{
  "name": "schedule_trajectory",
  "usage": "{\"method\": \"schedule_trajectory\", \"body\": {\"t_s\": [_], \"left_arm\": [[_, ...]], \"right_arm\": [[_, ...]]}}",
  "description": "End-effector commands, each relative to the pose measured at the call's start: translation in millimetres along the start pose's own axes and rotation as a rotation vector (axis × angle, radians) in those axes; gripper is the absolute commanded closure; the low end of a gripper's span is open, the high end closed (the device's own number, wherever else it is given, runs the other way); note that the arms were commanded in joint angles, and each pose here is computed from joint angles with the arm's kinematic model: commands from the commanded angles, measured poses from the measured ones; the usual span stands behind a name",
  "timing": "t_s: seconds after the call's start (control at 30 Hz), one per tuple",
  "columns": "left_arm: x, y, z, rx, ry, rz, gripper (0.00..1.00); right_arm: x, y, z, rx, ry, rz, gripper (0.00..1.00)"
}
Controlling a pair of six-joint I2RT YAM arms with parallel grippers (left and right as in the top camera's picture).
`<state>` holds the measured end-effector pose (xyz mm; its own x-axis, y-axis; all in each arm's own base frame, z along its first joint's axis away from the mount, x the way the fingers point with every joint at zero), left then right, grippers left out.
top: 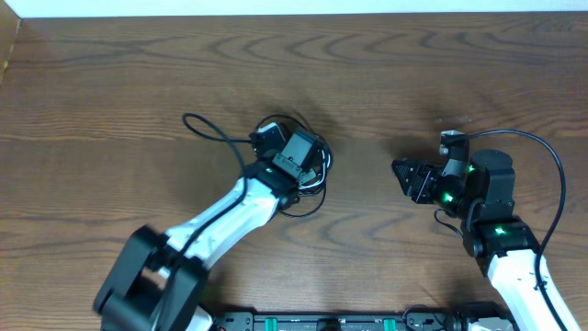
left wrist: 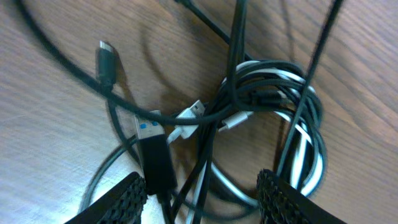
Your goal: Untangle cables
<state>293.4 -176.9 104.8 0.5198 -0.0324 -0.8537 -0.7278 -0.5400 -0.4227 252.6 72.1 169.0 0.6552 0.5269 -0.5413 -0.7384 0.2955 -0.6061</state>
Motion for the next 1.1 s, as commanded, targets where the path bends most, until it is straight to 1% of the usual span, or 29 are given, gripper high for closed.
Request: {"method": "schedule_trajectory", "body": {"t_s": [0.0, 0.07, 0.1, 0.17, 0.27, 0.3, 0.33, 0.37, 0.4, 0.53, 0.57, 0.63, 0.67, 0.77, 0.8, 0.83, 0.87, 0.97, 1.0, 1.07], "left_arm": [[18.6, 4.3, 1.7, -0.052, -0.018, -0.015, 0.44], [25.2, 4.9, -1.5, -0.056, -0.004, -0.021, 0.44], [28.2, 5.6, -2.0, -0.057, -0.002, -0.022, 0.47], [33.7, 8.2, -0.4, -0.053, -0.014, -0.016, 0.61], [39.8, 14.1, 1.3, -0.05, -0.021, 0.018, 0.71], [40.4, 14.7, 1.5, -0.054, -0.022, 0.021, 0.73], [41.3, 15.8, 1.8, -0.061, -0.024, 0.025, 0.79], [41.3, 16.3, 1.8, -0.063, -0.024, 0.027, 0.88], [41.2, 16.5, 1.6, -0.062, -0.024, 0.026, 0.92], [38.5, 15.3, -1.5, -0.058, -0.007, 0.025, 0.92], [30.8, 10.3, -6.1, -0.006, 0.02, 0.013, 0.92], [16.9, 3.2, -15.3, 0.097, 0.077, 0.005, 0.92], [5.6, -1.4, -21.8, 0.158, 0.121, -0.002, 0.93], [-29.4, -11.8, -36.0, 0.294, 0.252, -0.025, 0.92], [-50.5, -15.8, -42.7, 0.367, 0.335, -0.034, 0.92], [-65.5, -18.0, -46.4, 0.406, 0.393, -0.041, 0.92], [-77.3, -20.0, -48.3, 0.419, 0.432, -0.048, 0.92], [-100.8, -26.1, -47.6, 0.411, 0.481, -0.078, 0.92], [-112.7, -29.4, -46.7, 0.399, 0.504, -0.095, 0.92], [-118.2, -31.0, -46.1, 0.375, 0.515, -0.099, 0.92]], "right_arm": [[-1.5, -4.3, 4.4, -0.026, -0.002, -0.01, 0.53], [-1.5, -2.8, 3.7, -0.021, 0.002, -0.001, 0.53], [-1.5, -1.9, 3.3, -0.019, 0.004, 0.004, 0.53], [-1.5, 0.0, 2.5, -0.013, 0.008, 0.014, 0.53], [-1.7, 4.9, 0.3, 0.001, 0.02, 0.04, 0.53], [-1.7, 5.6, 0.0, 0.003, 0.022, 0.044, 0.53], [-1.9, 7.9, -1.0, 0.01, 0.027, 0.056, 0.53], [-1.9, 9.0, -1.4, 0.014, 0.03, 0.062, 0.53], [-2.0, 9.9, -1.8, 0.016, 0.032, 0.067, 0.54], [-2.2, 11.6, -2.5, 0.022, 0.036, 0.076, 0.57], [-2.2, 12.5, -2.2, 0.024, 0.032, 0.082, 0.59], [-2.4, 14.9, -0.2, 0.029, 0.011, 0.1, 0.69], [-2.6, 16.4, 2.3, 0.032, -0.014, 0.113, 0.71], [-3.0, 16.9, 9.2, 0.028, -0.078, 0.127, 0.7], [-3.1, 16.1, 11.1, 0.024, -0.095, 0.126, 0.69], [-3.0, 15.2, 11.5, 0.021, -0.097, 0.121, 0.71], [-3.0, 14.3, 12.0, 0.018, -0.101, 0.116, 0.73], [-3.4, 12.7, 16.9, 0.009, -0.143, 0.115, 0.73], [-4.2, 13.7, 21.7, 0.034, -0.188, 0.132, 0.73], [-4.4, 15.6, 22.4, 0.083, -0.191, 0.149, 0.71]]}}
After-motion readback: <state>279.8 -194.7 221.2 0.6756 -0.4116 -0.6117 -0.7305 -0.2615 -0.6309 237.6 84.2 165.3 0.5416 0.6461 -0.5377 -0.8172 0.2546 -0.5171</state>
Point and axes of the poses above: each gripper's point midway between its finger pads, its own x axis out along the fingers, its own z axis along the line the jaws close on, y = z × x, the point moved 7 cm from there along -x, back along the fingers, and after that the axes turned 3 degrees about -x, right-handed, at the moved point
